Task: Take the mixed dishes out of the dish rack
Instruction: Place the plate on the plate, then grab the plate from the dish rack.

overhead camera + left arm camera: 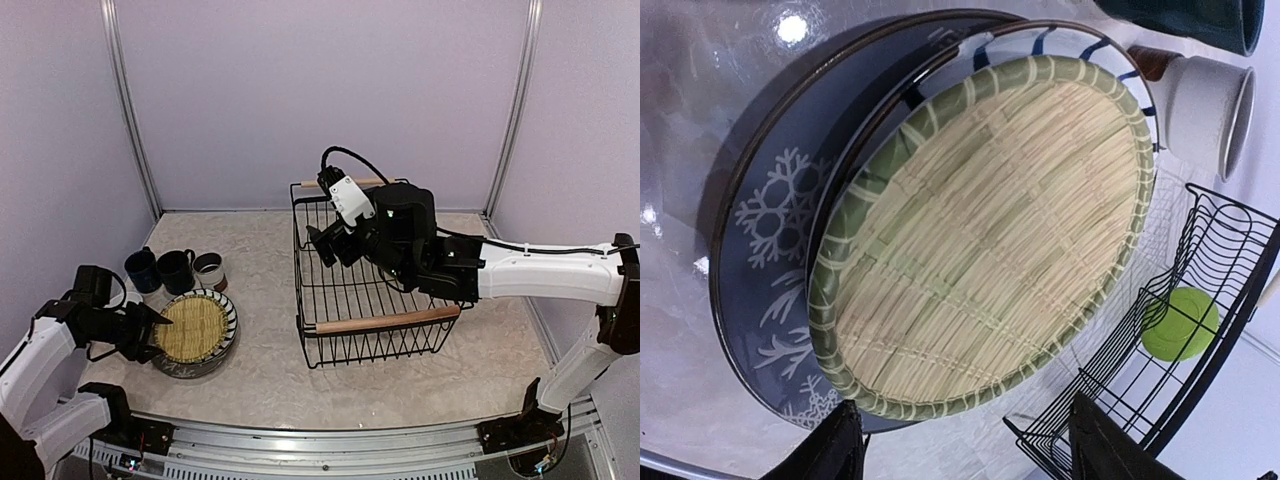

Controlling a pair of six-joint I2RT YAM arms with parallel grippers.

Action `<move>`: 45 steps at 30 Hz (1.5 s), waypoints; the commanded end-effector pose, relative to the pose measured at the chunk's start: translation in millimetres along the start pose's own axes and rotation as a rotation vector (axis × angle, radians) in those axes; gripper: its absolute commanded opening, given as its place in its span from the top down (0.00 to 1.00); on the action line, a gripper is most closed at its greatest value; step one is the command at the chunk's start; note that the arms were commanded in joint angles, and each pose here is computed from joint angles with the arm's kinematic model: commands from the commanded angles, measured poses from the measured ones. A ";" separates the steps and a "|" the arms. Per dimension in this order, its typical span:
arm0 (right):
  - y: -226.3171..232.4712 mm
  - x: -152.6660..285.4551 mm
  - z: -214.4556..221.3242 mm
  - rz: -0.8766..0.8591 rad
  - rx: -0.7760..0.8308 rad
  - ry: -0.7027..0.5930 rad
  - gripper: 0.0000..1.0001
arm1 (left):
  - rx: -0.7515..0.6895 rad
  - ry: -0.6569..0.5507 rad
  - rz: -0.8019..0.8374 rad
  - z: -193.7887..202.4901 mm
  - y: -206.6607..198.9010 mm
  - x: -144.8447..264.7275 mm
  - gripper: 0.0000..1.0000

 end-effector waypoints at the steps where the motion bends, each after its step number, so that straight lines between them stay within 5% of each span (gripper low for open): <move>1: -7.1 8.2 -7.3 -0.007 -0.039 -0.027 0.00 | 0.024 -0.059 -0.046 -2.8 -6.1 16.0 0.33; 12: -12.8 9.0 -10.8 0.044 -0.030 0.005 0.00 | -0.081 -0.179 0.026 -3.1 -38.1 61.7 0.26; 26: -71.9 13.8 -15.6 0.129 -0.242 0.086 0.00 | -0.582 -0.475 0.293 1.6 -109.6 151.2 0.15; 35: -119.9 -8.8 6.5 0.118 -0.431 0.258 0.00 | -0.733 -0.447 0.560 -13.9 -167.3 152.9 0.01; 45: -151.6 -22.1 38.6 0.192 -0.604 0.388 0.00 | -0.820 -0.339 0.683 -40.0 -231.7 147.6 0.01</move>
Point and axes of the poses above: each gripper's point midway between its finger pads, its own x axis back along the fingers, its own y axis along the line the jaws close on, z = x × y, the point moved 9 cm from there along x, back along the fingers, and after that the axes turned 8 degrees about -x, right-handed, at the moved point
